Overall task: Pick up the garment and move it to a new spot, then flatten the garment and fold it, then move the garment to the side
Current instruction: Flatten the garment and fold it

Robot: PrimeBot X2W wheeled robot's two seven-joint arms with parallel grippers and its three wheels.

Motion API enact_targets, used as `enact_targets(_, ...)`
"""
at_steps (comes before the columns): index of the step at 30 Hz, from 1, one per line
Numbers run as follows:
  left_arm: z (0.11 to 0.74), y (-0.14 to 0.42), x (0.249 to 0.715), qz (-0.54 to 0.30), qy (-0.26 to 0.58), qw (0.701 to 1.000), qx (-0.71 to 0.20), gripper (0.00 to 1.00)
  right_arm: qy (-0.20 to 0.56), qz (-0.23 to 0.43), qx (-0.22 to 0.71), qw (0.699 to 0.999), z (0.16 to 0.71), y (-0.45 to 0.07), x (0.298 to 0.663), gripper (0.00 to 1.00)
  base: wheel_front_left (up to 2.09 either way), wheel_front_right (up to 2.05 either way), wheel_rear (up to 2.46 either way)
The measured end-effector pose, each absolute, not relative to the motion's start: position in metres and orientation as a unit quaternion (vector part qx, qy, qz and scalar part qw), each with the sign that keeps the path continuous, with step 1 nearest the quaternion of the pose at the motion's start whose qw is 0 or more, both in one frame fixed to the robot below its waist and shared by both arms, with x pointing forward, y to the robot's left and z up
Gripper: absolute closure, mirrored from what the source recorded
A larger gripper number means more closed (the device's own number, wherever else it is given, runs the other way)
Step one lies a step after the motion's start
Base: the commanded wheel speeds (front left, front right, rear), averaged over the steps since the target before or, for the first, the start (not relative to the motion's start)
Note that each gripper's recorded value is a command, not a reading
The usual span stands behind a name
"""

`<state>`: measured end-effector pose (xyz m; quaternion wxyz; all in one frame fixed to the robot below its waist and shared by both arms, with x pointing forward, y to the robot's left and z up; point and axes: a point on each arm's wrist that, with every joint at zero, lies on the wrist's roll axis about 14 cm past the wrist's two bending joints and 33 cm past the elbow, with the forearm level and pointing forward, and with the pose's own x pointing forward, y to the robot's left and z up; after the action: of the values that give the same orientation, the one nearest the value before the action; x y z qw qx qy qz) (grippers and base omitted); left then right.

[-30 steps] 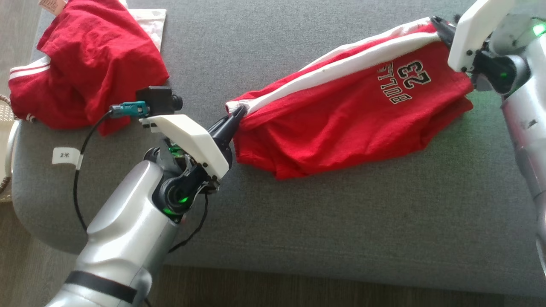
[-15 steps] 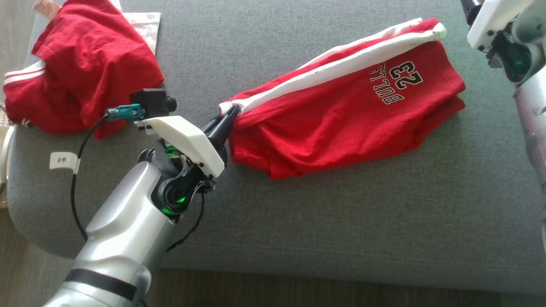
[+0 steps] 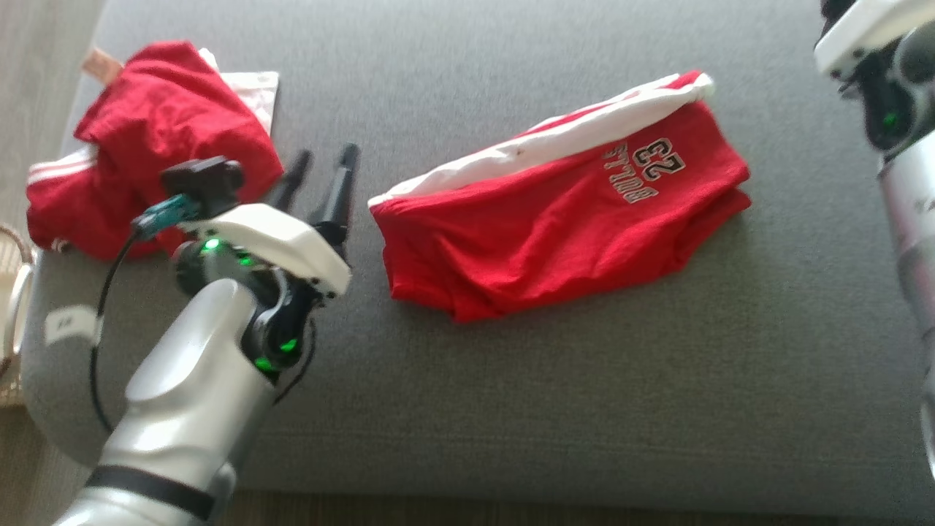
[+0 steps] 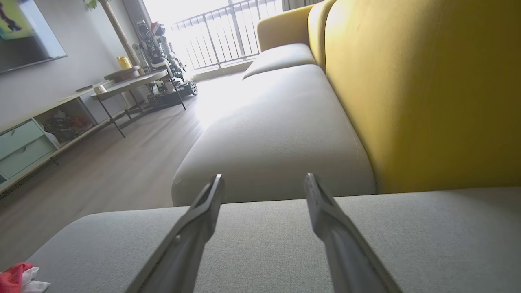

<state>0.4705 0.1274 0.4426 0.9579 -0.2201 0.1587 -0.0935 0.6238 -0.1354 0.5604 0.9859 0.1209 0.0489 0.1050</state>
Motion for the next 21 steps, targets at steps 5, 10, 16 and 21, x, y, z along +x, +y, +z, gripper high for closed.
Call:
enact_targets(5, 0.489, 0.155, 0.462, -0.06, 0.052, 0.983, -0.165, 0.0, -0.027, 0.127, 0.107, 0.986, 0.591, -0.129, 0.588, 0.0, 0.0, 0.0, 0.0)
enact_targets(10, 0.542, 0.168, 0.441, -0.037, -0.043, 0.991, -0.119, 0.0, -0.09, 0.158, 0.072, 0.981, 0.612, -0.118, 0.548, 0.0, 0.0, 0.0, 0.0)
enact_targets(16, 0.556, 0.173, 0.388, -0.013, -0.091, 0.992, -0.084, 0.0, -0.098, 0.159, 0.076, 0.98, 0.592, -0.114, 0.493, 0.0, 0.0, 0.0, 0.0)
enact_targets(21, 0.545, 0.166, 0.349, -0.008, -0.087, 0.994, -0.069, 0.0, -0.1, 0.149, 0.077, 0.981, 0.574, -0.111, 0.446, 0.0, 0.0, 0.0, 0.0)
